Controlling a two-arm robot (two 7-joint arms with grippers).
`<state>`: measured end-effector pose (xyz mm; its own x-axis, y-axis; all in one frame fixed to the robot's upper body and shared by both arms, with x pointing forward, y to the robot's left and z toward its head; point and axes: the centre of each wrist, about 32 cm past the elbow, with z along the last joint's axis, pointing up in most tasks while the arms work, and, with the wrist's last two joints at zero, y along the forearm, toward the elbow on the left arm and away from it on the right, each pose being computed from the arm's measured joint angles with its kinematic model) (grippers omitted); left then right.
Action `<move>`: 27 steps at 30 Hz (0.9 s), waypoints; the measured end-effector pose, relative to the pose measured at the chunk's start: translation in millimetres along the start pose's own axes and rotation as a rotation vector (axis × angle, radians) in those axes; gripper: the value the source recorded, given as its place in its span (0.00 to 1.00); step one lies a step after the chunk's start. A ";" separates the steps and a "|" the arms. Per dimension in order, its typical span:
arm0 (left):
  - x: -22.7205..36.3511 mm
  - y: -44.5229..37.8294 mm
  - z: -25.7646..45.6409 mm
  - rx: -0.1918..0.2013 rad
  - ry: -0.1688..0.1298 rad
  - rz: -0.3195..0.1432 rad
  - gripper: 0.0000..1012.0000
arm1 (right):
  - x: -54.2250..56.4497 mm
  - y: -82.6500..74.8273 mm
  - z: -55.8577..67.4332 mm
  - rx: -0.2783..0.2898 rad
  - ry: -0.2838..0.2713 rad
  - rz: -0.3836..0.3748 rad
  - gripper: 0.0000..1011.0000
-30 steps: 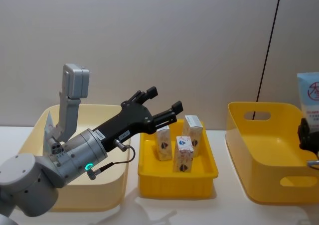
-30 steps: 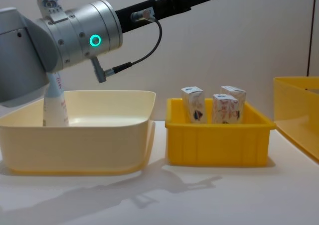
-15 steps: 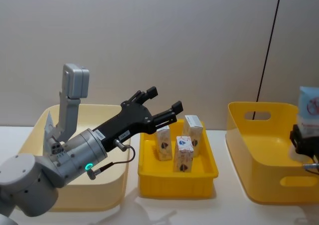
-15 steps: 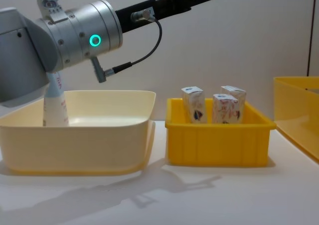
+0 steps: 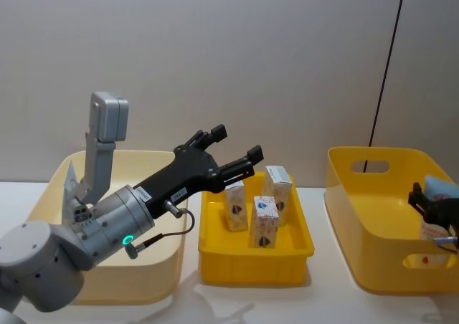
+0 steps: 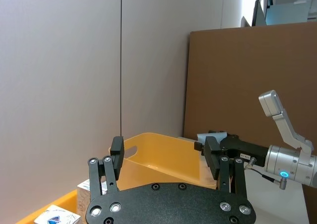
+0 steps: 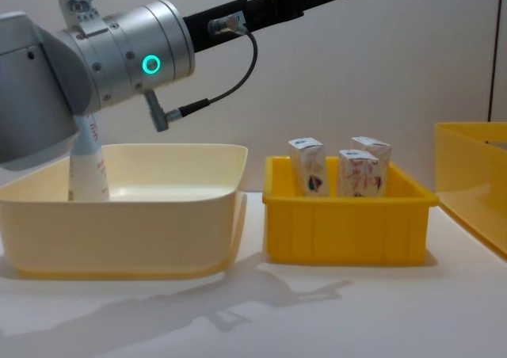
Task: Bimanual collaborative sorting of washing and personal care products
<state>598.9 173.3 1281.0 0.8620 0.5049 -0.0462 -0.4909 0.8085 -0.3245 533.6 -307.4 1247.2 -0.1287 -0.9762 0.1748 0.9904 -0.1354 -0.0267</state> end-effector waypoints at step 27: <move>0.0 0.0 0.0 0.000 0.000 0.000 0.99 | -0.2 -4.0 6.7 0.120 0.048 0.026 0.99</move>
<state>598.9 173.3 1281.0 0.8620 0.5048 -0.0462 -0.4909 0.8085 -0.3245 530.1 -305.6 1253.9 -0.1022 -0.9864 0.1285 0.9919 -0.0913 0.0880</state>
